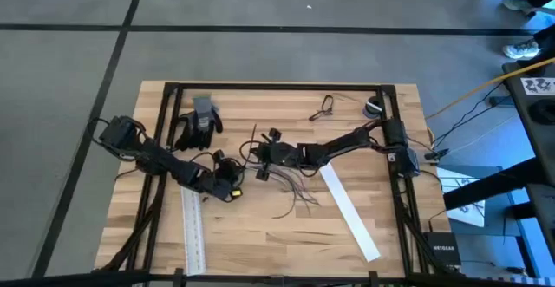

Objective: Ziptie cables
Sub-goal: Put the black zip tie on the cable wires

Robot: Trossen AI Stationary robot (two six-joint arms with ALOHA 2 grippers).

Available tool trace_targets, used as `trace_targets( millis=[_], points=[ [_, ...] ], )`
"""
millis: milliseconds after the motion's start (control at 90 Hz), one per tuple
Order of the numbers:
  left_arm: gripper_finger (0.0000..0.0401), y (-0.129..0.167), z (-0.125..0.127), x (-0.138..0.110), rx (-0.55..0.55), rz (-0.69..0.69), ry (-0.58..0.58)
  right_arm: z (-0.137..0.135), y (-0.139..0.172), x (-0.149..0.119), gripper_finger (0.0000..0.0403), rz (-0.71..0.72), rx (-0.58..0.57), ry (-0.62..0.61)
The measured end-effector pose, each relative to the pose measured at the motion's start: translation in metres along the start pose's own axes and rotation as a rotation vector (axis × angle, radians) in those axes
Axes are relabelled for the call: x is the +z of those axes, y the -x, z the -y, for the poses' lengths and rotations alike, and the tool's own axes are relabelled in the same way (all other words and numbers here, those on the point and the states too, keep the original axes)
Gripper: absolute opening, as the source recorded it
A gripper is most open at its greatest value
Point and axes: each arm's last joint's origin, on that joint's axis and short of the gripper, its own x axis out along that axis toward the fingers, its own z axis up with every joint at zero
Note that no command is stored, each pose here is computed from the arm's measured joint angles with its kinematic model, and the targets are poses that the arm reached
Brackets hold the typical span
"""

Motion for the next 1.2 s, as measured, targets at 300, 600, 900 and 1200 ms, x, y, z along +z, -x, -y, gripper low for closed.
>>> trace_targets(
  millis=[300, 600, 900, 1200],
  points=[
    [0.0008, 0.0, 0.0, 0.0, -0.006, 0.0, 0.003, 0.011, 0.027, 0.027, 0.0009, -0.042, -0.011, 0.017],
    [0.0008, 0.0, 0.001, 0.001, -0.014, 0.005, 0.001, 0.017, 0.054, 0.023, 0.0121, -0.19, 0.113, -0.077],
    [0.0008, 0.0, 0.002, 0.003, -0.029, 0.02, 0.021, -0.011, 0.008, -0.03, 0.0167, -0.015, 0.293, -0.211],
    [0.0008, 0.0, 0.003, 0.004, -0.032, 0.022, 0.017, -0.019, -0.014, -0.021, 0.0168, 0.066, 0.293, -0.226]
  ],
)
